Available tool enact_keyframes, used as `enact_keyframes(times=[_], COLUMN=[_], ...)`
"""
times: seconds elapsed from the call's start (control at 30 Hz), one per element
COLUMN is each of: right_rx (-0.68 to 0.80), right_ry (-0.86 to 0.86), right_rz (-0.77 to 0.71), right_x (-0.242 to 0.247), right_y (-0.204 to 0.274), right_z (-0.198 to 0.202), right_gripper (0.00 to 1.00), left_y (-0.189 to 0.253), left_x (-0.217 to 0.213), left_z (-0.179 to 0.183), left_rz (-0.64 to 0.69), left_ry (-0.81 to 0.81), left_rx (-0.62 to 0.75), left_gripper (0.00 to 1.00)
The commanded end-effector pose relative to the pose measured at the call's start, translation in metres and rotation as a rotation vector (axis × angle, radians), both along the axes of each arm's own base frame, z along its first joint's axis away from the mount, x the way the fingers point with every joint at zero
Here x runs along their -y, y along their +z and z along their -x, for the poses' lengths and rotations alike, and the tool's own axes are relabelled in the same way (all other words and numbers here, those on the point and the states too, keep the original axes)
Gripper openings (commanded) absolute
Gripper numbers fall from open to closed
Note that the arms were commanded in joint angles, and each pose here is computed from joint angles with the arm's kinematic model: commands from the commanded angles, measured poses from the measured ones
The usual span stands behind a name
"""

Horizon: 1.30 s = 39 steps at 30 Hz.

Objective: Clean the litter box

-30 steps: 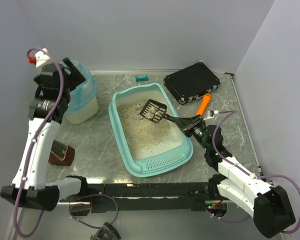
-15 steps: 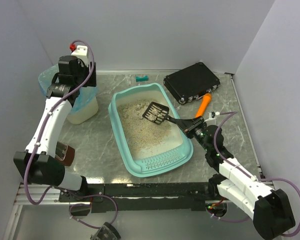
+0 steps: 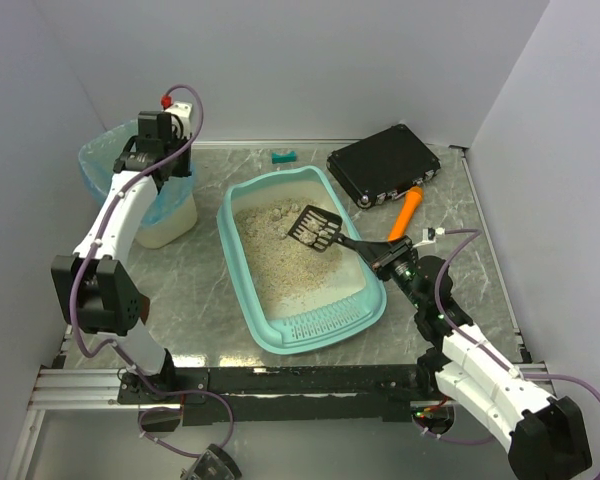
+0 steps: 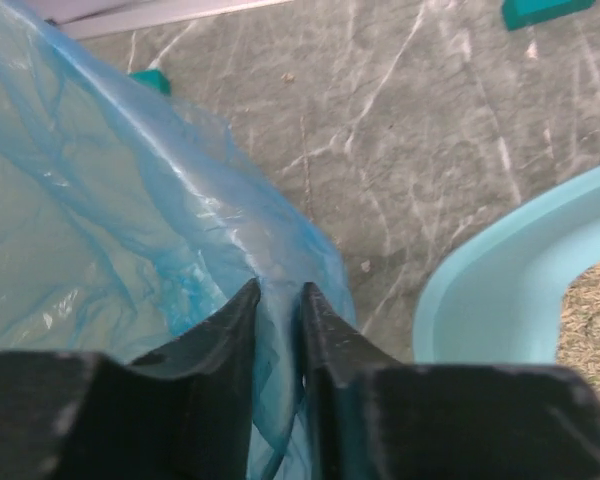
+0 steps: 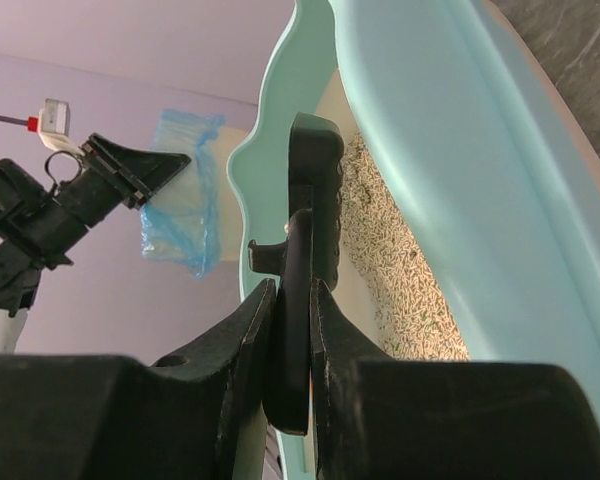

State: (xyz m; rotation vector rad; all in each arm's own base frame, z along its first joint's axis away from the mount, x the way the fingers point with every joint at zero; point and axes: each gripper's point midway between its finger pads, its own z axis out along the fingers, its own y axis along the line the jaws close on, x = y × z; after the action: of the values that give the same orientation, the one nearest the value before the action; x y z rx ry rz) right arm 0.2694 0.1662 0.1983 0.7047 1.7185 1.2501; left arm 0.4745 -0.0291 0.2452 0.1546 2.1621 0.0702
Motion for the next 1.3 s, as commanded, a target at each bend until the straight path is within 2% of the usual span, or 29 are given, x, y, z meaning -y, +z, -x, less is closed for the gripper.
enact_keyframes(times=[0.0,0.17,0.4,0.57,0.73,0.77,0.83,1.07,1.1,1.2,1.27], right_rx=[0.058,0.063,0.053,0.062,0.053,0.052,0.059,0.068,0.078,0.073,0.066], right_ry=[-0.020,0.001,-0.005,0.021,0.032,0.036,0.034,0.004,0.000,0.007,0.017], right_rz=[-0.009,-0.020,-0.050,-0.052,-0.043,-0.043,-0.042,-0.042,-0.042,-0.049,-0.052], right_x=[0.005,0.001,0.002,-0.002,-0.004,-0.004,-0.004,0.000,0.000,-0.002,-0.005], right_y=[0.017,0.021,0.025,0.029,0.028,0.028,0.030,0.041,0.048,0.053,0.054], right_z=[-0.002,0.001,0.001,0.003,0.002,0.003,0.002,-0.002,-0.003,-0.006,-0.009], right_gripper=[0.00,0.00,0.00,0.00,0.00,0.00,0.00,0.00,0.00,0.00,0.00], left_y=[0.050,0.065,0.075,0.060,0.046,0.036,0.041,0.024,0.023,0.024,0.026], left_x=[0.011,0.025,0.043,0.051,0.076,0.075,0.079,0.078,0.081,0.089,0.091], left_z=[0.006,0.023,0.051,0.079,0.107,0.114,0.121,0.149,0.152,0.161,0.162], left_rz=[0.066,0.159,0.268,0.339,0.279,0.233,0.168,0.183,0.197,0.234,0.253], left_ry=[-0.038,-0.068,-0.126,-0.083,-0.058,-0.031,0.005,0.035,0.017,-0.017,-0.018], left_rx=[0.105,0.131,0.150,0.040,-0.013,-0.063,-0.071,-0.134,-0.142,-0.146,-0.145], left_gripper=[0.22,0.01,0.01,0.01,0.01,0.01,0.01,0.01,0.02,0.18,0.44])
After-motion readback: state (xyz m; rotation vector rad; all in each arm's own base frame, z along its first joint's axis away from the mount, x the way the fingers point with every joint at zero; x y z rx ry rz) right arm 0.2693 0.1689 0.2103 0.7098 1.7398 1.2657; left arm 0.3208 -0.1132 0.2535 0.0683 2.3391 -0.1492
